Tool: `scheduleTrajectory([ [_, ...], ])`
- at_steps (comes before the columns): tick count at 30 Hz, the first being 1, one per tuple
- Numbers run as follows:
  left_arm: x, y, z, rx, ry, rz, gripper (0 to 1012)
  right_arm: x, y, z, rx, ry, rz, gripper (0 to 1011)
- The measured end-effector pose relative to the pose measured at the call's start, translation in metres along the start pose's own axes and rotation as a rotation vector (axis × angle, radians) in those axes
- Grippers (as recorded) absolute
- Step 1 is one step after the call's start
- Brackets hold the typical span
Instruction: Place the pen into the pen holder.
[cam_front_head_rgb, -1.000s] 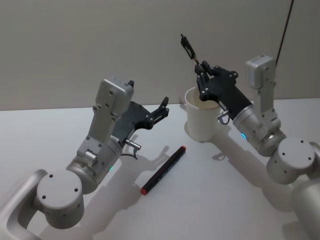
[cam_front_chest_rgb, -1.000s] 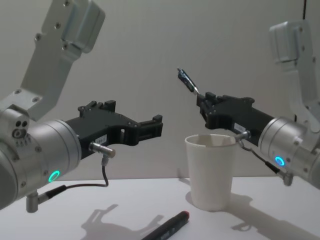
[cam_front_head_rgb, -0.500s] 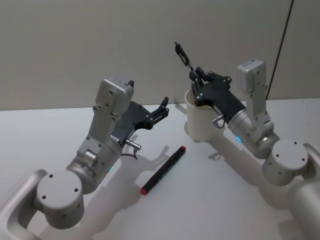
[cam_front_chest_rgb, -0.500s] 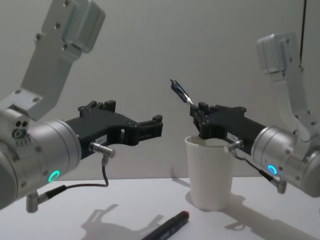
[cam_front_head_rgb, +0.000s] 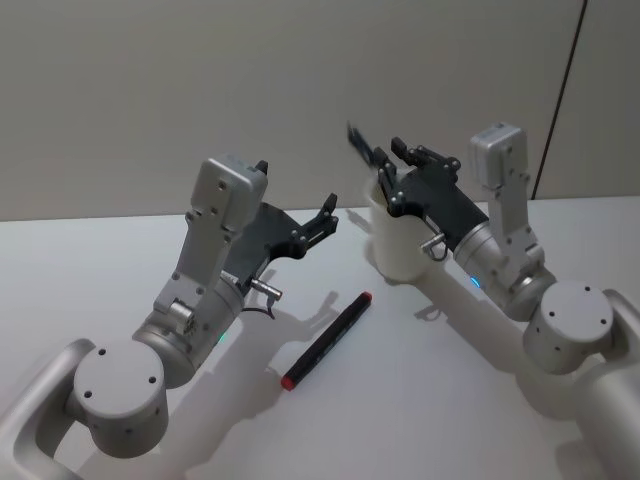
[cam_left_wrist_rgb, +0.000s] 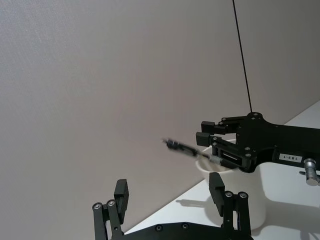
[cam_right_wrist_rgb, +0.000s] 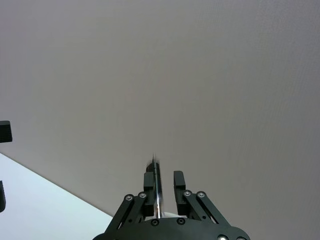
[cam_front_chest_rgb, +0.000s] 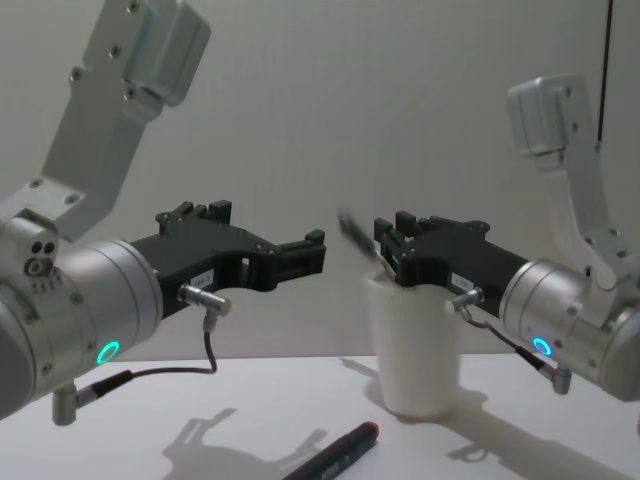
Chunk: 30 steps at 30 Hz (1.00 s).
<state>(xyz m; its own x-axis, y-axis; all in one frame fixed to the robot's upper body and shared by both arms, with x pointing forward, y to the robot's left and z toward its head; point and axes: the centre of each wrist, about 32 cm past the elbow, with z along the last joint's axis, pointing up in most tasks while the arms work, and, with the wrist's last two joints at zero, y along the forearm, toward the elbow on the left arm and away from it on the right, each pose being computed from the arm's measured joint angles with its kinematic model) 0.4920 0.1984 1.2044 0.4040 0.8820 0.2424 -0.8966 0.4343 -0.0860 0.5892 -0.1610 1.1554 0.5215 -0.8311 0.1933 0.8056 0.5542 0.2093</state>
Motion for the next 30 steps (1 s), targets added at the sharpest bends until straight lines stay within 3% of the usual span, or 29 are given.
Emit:
scheduleTrajectory([
  [15,0.0,0.0,0.0,0.0,0.0,0.0,1002,-0.0008,-0.0005,-0.0012,-0.006,0.0,-0.001,682],
  [17,0.0,0.0,0.0,0.0,0.0,0.0,1001,-0.0009,-0.0006,-0.0013,-0.007,0.0,-0.001,701],
  [27,0.0,0.0,0.0,0.0,0.0,0.0,1001,-0.0007,-0.0014,-0.0016,-0.01,0.002,-0.002,984],
  [30,0.0,0.0,0.0,0.0,0.0,0.0,1001,0.0005,-0.0033,0.0002,-0.007,0.009,-0.008,1001],
])
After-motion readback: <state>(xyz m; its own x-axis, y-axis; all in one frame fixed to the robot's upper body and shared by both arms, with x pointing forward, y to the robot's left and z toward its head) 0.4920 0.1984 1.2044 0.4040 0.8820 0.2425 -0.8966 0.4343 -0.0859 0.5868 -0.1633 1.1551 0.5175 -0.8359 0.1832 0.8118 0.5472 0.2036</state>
